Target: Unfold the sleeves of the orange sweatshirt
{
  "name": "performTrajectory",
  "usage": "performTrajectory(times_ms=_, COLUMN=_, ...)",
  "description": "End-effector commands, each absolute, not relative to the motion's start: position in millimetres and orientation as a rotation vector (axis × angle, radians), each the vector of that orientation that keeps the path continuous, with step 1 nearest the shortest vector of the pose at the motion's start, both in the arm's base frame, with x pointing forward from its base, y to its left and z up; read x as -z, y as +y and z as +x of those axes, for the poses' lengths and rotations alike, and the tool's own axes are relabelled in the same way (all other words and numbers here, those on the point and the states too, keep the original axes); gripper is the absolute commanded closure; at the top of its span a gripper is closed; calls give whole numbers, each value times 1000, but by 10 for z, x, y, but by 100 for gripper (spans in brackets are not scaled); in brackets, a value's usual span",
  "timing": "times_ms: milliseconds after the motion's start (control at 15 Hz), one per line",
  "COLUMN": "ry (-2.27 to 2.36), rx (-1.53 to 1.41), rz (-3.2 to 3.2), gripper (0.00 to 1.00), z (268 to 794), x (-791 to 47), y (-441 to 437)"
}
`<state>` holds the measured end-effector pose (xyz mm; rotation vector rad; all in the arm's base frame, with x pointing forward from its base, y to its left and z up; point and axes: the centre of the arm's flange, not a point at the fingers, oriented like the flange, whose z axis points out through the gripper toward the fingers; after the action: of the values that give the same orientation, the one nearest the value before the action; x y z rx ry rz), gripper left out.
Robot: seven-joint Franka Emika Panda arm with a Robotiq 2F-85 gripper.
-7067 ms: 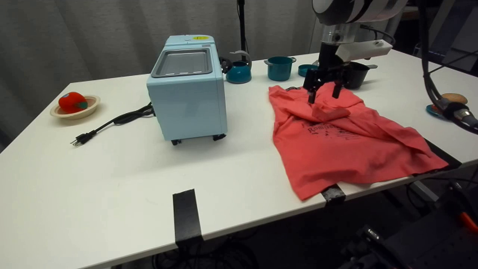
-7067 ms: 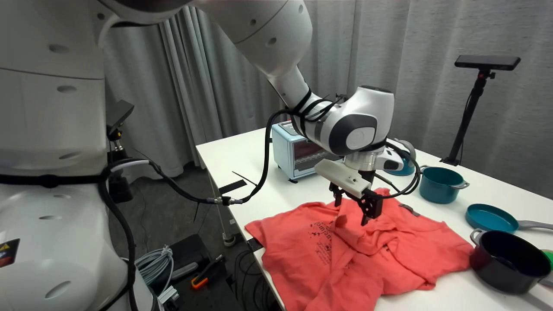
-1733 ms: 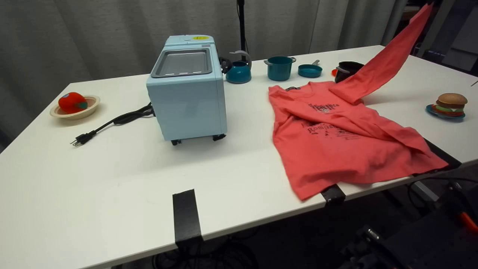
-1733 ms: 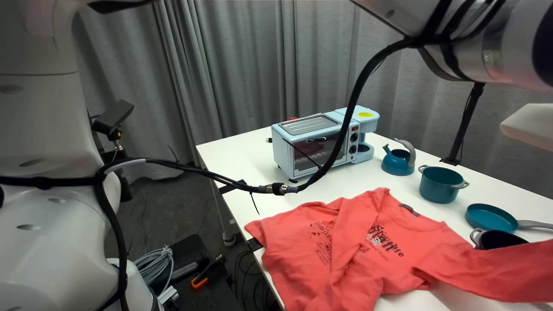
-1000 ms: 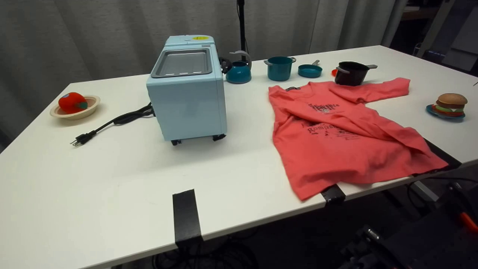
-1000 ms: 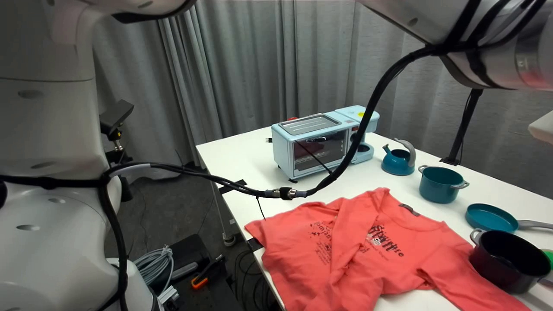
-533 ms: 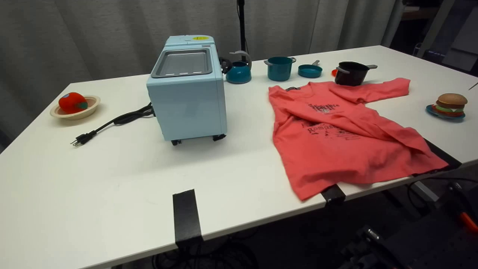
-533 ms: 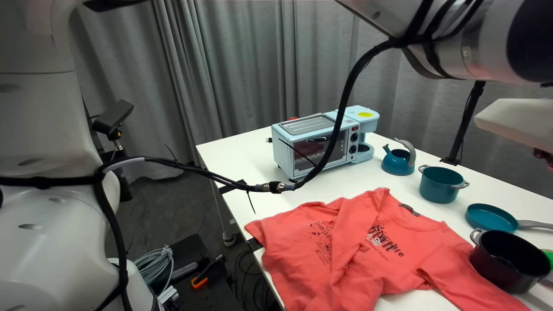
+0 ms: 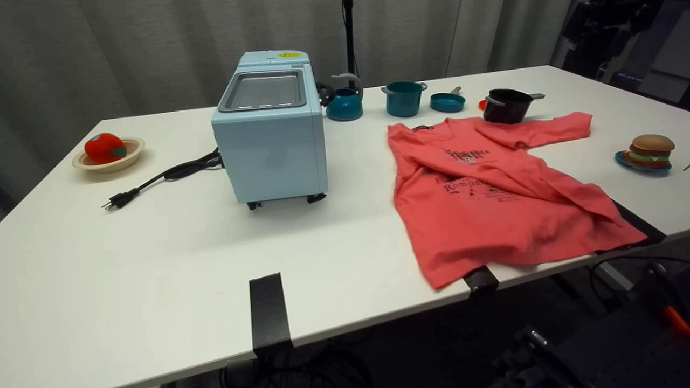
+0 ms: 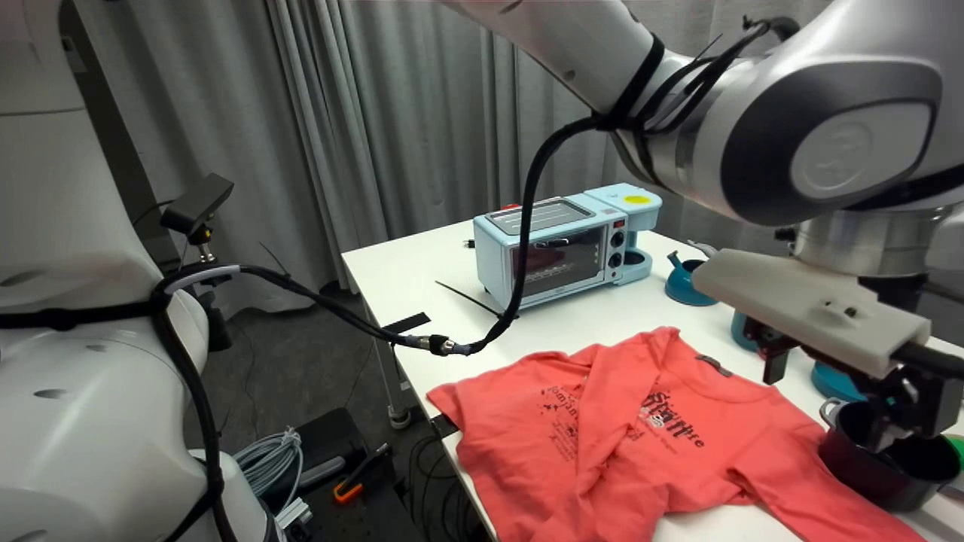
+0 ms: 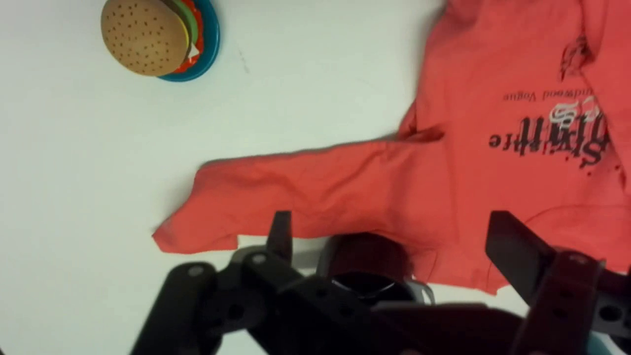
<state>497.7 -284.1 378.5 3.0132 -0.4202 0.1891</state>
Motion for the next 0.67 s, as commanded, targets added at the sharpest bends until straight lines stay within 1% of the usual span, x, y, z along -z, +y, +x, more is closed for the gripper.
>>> performTrajectory(times_ms=0, ry=-186, rx=-78, rz=3084, gripper=0, z=4574, x=-3582, y=-2580)
performTrajectory(times_ms=267, ry=53, rx=41, rz=3117, gripper=0, z=4285, x=-3272, y=-2319)
performTrajectory(times_ms=600, ry=271, rx=136, rz=3135, gripper=0, z=4065, x=-2984, y=-1958)
